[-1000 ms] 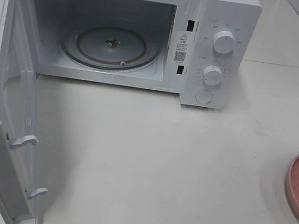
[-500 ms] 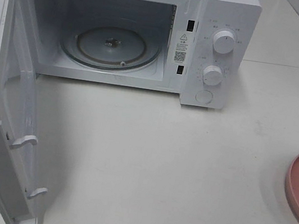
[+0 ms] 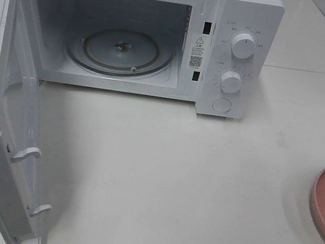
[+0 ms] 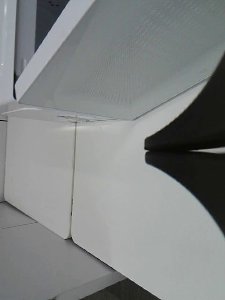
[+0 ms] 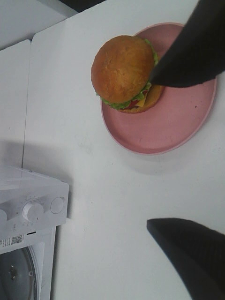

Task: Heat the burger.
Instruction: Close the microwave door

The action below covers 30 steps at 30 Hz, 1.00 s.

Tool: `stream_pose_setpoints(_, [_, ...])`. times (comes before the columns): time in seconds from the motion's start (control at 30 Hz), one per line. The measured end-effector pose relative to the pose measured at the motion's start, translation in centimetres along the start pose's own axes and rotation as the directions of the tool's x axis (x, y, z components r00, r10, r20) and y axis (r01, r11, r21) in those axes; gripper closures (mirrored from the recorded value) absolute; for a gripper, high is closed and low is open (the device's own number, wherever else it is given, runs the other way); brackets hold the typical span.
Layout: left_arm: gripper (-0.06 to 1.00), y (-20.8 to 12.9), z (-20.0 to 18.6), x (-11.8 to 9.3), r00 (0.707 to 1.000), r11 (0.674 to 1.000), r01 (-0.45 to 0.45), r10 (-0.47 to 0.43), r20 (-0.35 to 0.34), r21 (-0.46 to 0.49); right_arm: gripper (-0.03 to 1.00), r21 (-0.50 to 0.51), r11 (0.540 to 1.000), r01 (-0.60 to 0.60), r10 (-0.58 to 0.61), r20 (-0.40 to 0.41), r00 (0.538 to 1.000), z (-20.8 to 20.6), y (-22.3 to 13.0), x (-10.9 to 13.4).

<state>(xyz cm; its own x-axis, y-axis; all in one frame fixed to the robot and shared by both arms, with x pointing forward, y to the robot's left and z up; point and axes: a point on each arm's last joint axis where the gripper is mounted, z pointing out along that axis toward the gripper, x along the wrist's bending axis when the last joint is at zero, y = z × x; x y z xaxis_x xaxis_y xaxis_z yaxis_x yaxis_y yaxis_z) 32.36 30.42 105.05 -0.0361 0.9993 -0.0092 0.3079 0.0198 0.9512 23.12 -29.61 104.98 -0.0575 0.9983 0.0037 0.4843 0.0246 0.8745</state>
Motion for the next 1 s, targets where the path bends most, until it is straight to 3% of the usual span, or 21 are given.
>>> stream_pose_setpoints(0.57, [0.94, -1.5, 5.3, 0.2, 0.995, 0.981, -0.102, 0.099, -0.027, -0.164, 0.21, 0.0, 1.0, 0.0, 0.0, 0.0, 1.0, 0.0, 0.0, 0.0])
stream_pose_setpoints(0.6, [0.94, -1.7, 5.9, 0.1, 0.991, 0.972, -0.13, 0.128, -0.022, -0.194, 0.21, 0.0, 1.0, 0.0, 0.0, 0.0, 1.0, 0.0, 0.0, 0.0])
stream_pose_setpoints(0.83, [0.94, -1.9, 7.5, -0.3, 0.993, 0.972, -0.108, 0.115, 0.02, -0.207, 0.21, 0.0, 1.0, 0.0, 0.0, 0.0, 1.0, 0.0, 0.0, 0.0])
stream_pose_setpoints(1.0, [0.94, -2.6, 9.3, -1.0, 0.986, 0.978, -0.115, 0.133, 0.1, -0.173, 0.21, 0.0, 1.0, 0.0, 0.0, 0.0, 1.0, 0.0, 0.0, 0.0])
